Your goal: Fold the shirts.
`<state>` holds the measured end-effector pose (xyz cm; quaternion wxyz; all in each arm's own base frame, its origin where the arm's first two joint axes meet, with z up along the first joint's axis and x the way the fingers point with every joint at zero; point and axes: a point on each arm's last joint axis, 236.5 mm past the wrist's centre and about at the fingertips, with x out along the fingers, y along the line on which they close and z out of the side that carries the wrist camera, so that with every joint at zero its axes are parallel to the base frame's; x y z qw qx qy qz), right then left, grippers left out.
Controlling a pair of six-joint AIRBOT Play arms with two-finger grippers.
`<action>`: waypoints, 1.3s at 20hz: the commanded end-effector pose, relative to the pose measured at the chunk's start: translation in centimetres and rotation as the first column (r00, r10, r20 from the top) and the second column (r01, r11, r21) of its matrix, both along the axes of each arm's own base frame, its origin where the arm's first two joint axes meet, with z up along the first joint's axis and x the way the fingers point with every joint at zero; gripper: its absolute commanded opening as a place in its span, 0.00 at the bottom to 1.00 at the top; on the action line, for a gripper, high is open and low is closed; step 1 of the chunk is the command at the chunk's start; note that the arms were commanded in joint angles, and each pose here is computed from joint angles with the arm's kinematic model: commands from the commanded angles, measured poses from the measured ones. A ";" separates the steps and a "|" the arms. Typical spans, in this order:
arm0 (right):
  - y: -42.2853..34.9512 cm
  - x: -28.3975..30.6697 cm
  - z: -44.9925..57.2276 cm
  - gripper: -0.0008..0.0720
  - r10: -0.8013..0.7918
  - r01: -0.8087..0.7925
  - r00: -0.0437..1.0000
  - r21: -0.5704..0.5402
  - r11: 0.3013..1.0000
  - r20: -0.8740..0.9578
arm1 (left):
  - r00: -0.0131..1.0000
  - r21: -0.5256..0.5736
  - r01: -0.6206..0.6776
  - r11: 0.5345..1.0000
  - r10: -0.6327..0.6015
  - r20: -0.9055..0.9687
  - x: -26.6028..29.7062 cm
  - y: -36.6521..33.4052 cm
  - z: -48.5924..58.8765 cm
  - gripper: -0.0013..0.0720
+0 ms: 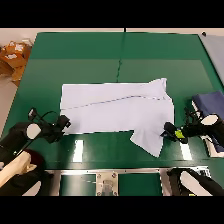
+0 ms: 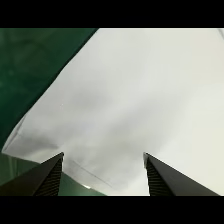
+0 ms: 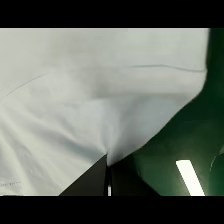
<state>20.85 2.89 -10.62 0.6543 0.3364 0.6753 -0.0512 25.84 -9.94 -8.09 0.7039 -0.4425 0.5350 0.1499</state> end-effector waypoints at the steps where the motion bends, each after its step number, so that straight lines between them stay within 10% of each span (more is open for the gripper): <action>1: 0.0 0.2 0.0 0.04 -0.003 0.003 1.000 -0.002 1.000 0.007 | 0.999 -0.027 -0.040 0.999 0.041 0.023 0.7 -0.3 0.0 0.81; 21: 0.0 0.3 0.0 0.06 -0.007 0.007 1.000 -0.001 1.000 0.010 | 0.982 -0.077 -0.190 0.979 0.191 -0.003 -0.1 0.4 -2.3 0.81; 26: 0.0 0.3 0.0 0.15 -0.006 0.006 1.000 0.000 1.000 0.009 | 0.984 -0.078 -0.176 0.981 0.178 0.024 0.5 0.3 -1.7 0.05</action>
